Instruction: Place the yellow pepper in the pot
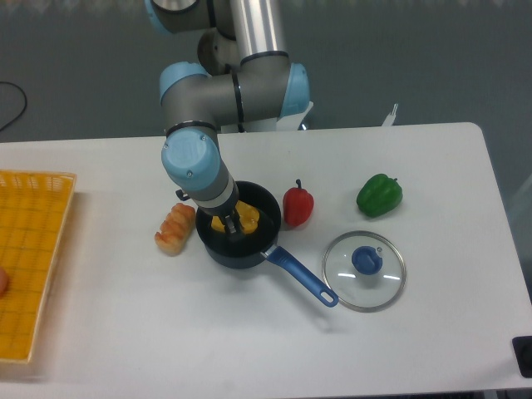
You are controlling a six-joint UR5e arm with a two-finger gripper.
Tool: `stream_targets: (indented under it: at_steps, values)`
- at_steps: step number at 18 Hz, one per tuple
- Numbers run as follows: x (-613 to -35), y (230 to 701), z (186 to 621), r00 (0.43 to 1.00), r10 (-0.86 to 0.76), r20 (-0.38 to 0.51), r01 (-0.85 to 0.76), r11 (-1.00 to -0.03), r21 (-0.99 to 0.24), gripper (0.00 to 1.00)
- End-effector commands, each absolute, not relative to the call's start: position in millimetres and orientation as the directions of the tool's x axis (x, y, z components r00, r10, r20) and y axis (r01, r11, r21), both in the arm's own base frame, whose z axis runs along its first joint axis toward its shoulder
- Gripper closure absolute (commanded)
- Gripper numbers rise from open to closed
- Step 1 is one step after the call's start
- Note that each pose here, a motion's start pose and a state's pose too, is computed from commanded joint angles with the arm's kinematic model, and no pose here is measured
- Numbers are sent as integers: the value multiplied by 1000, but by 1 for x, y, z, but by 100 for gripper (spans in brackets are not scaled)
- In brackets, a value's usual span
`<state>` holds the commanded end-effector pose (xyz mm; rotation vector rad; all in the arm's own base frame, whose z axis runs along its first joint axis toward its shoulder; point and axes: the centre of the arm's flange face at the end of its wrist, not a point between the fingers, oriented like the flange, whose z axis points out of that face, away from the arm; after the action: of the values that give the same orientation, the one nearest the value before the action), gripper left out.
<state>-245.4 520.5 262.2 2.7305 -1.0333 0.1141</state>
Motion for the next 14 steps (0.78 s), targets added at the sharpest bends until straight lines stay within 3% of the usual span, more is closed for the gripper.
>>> stream_targets:
  at_steps: [14]
  values:
    - [-241, 522, 246, 739, -652, 167, -673, -708, 213, 40]
